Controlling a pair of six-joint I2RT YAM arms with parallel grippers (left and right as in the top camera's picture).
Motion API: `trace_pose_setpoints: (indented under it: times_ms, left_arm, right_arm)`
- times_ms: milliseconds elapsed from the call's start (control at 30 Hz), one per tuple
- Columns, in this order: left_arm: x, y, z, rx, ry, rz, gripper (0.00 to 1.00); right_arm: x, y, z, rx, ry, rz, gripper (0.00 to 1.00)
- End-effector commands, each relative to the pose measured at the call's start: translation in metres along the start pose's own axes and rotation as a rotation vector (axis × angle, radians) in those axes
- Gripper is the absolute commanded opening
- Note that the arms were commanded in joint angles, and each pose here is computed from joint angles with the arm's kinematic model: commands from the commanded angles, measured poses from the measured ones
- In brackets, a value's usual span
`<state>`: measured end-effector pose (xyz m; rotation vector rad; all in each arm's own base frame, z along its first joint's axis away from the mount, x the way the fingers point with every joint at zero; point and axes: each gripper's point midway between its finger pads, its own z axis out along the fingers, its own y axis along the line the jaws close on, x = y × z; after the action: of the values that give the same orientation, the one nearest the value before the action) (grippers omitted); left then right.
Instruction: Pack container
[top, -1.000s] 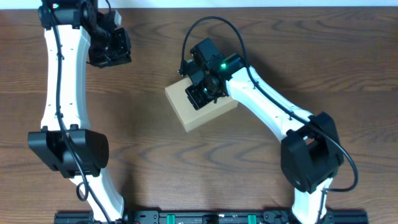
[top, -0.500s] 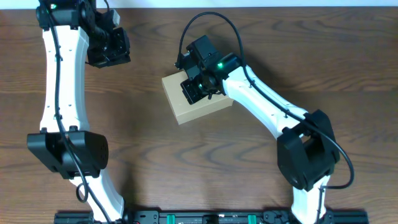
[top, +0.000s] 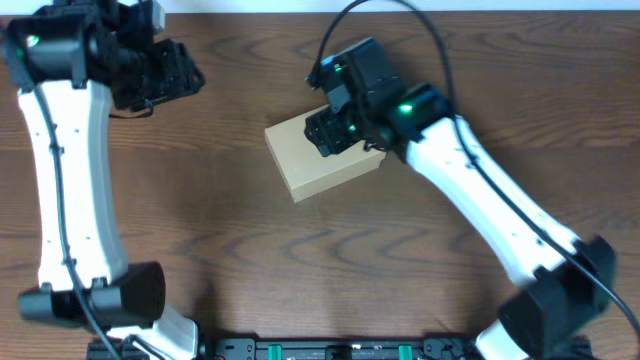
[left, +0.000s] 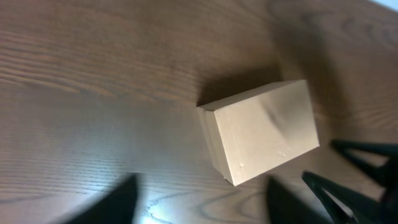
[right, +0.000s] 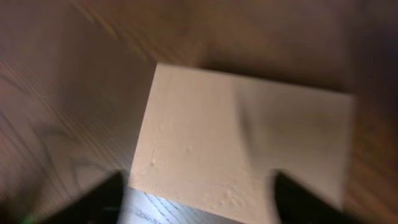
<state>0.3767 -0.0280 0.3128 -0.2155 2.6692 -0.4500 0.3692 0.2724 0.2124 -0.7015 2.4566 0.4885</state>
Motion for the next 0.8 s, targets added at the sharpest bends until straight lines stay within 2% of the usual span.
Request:
trace_pose_setpoints:
  times_ms: [0,133,300,500,633,767]
  left_arm:
    - [-0.001,-0.006,-0.024,0.005,-0.067,0.024,0.96]
    - [0.006,-0.009,-0.041,0.004,-0.092,0.032,0.96]
    - [0.020,0.006,-0.064,-0.057,-0.113,0.022,0.95]
    - [0.063,0.018,-0.086,-0.040,-0.090,0.071,0.95]
    - [0.088,0.031,-0.094,-0.027,-0.166,0.041,0.95]
    - [0.127,0.043,-0.086,-0.002,-0.243,0.011,0.95]
  right_arm:
    - [-0.011,-0.015,-0.023,0.057,-0.064,0.003,0.99]
    - [-0.006,-0.029,-0.042,0.108,-0.063,0.044,0.99]
    - [0.011,-0.038,-0.067,0.104,-0.015,-0.058,0.99]
    - [0.043,-0.039,-0.108,-0.028,0.018,-0.133,0.99]
    - [0.066,-0.048,-0.129,-0.040,-0.035,-0.140,0.99]
    - [0.100,-0.053,-0.141,-0.033,-0.074,-0.112,0.99]
